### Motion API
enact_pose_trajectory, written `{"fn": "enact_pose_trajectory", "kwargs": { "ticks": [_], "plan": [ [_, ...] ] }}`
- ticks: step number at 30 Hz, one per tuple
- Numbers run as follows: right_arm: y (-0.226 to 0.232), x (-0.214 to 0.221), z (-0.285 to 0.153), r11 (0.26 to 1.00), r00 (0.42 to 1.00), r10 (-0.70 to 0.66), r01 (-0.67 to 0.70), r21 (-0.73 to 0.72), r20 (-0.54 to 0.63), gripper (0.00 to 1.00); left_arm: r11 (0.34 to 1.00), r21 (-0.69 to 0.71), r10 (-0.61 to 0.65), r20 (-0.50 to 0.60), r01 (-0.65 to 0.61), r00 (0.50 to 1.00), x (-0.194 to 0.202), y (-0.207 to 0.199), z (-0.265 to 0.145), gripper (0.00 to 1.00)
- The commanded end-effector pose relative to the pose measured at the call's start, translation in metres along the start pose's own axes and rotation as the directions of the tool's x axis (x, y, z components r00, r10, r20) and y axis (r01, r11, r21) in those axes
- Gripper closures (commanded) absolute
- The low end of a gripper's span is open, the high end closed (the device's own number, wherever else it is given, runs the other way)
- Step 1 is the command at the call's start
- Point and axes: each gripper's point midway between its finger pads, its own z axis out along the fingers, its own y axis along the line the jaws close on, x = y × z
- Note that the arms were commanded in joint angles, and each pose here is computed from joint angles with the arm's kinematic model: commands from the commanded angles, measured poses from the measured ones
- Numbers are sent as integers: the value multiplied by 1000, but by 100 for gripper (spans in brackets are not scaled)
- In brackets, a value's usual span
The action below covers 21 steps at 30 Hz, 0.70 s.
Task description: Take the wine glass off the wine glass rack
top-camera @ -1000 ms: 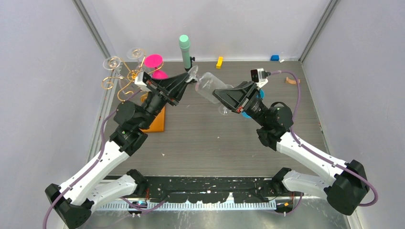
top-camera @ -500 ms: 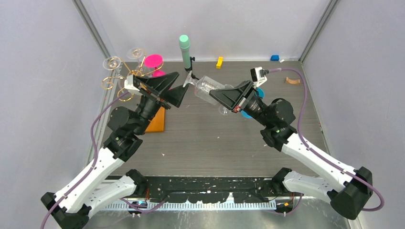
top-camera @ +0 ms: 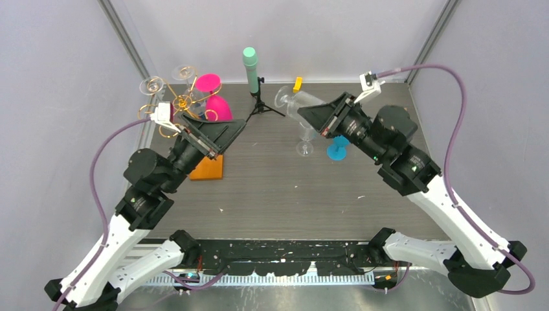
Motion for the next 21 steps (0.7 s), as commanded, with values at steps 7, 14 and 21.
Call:
{"fn": "enact_pose_trajectory", "kwargs": {
  "ticks": [7,14,21],
  "plan": [
    [-147,-86,-24,546,871,-464,423,723,-159,100,933,-100,339,-69,-345,938,-9,7,-36,2],
    [-281,-109,-49,350,934,-266,324,879,-239,100,900,-164,403,-47,-405,914,-21,15,-47,1],
    [-359,-72,-69,362,968,79,193,912,-236,99,881,-176,438,-52,-440,897,-24,17,-53,1]
  ]
}}
